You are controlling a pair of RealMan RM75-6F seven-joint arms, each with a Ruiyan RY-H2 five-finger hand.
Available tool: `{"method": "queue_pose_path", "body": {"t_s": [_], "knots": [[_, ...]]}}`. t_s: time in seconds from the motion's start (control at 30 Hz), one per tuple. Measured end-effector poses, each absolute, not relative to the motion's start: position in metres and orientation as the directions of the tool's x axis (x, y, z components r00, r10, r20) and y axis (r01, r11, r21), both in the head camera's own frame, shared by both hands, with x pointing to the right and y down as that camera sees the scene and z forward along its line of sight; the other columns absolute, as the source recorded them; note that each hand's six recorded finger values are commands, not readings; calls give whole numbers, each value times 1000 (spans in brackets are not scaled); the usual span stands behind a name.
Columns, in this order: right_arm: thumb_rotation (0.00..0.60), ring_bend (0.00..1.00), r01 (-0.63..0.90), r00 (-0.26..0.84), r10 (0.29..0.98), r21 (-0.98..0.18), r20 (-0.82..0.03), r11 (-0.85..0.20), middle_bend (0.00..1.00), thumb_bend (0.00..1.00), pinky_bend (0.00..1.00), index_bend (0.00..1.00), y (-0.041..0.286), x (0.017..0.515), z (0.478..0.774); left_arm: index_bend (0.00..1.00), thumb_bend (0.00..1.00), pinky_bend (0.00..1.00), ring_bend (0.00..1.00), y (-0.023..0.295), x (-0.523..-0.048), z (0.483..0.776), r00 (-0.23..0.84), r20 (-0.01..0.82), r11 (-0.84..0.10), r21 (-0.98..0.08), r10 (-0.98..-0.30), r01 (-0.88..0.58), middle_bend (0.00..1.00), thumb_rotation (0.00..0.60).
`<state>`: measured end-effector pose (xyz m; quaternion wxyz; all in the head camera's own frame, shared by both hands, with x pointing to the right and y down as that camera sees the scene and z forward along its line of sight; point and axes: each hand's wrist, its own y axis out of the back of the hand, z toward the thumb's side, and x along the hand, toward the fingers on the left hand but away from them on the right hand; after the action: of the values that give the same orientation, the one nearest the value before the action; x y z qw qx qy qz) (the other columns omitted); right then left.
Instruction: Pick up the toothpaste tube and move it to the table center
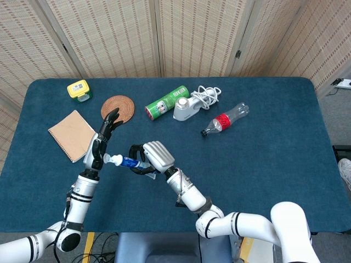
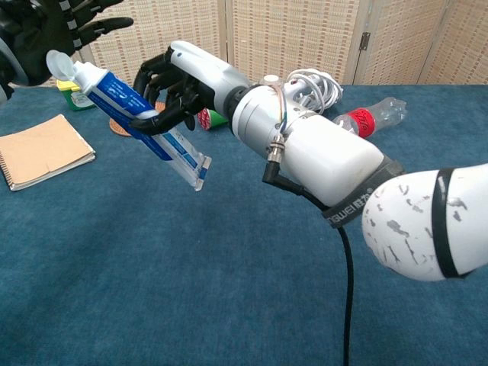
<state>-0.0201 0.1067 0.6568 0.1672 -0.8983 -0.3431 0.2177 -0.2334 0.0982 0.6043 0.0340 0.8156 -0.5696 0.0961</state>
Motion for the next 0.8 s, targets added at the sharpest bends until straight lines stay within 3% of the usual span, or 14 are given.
{"method": "queue_pose_path", "body": {"t_s": [0.47, 0.8], "knots": [[600, 640, 515, 708, 616, -344, -346, -785, 666, 534, 698, 752, 105, -17, 659, 0, 0, 139, 0, 105, -226, 607, 469, 150, -488, -124, -870, -864, 0, 0], [600, 643, 466, 734, 547, -288, -403, -837, 668, 534, 698, 752, 107, -14, 661, 0, 0, 139, 0, 108, -227, 612, 574, 119, -579, -314, -810, -752, 0, 0]]}}
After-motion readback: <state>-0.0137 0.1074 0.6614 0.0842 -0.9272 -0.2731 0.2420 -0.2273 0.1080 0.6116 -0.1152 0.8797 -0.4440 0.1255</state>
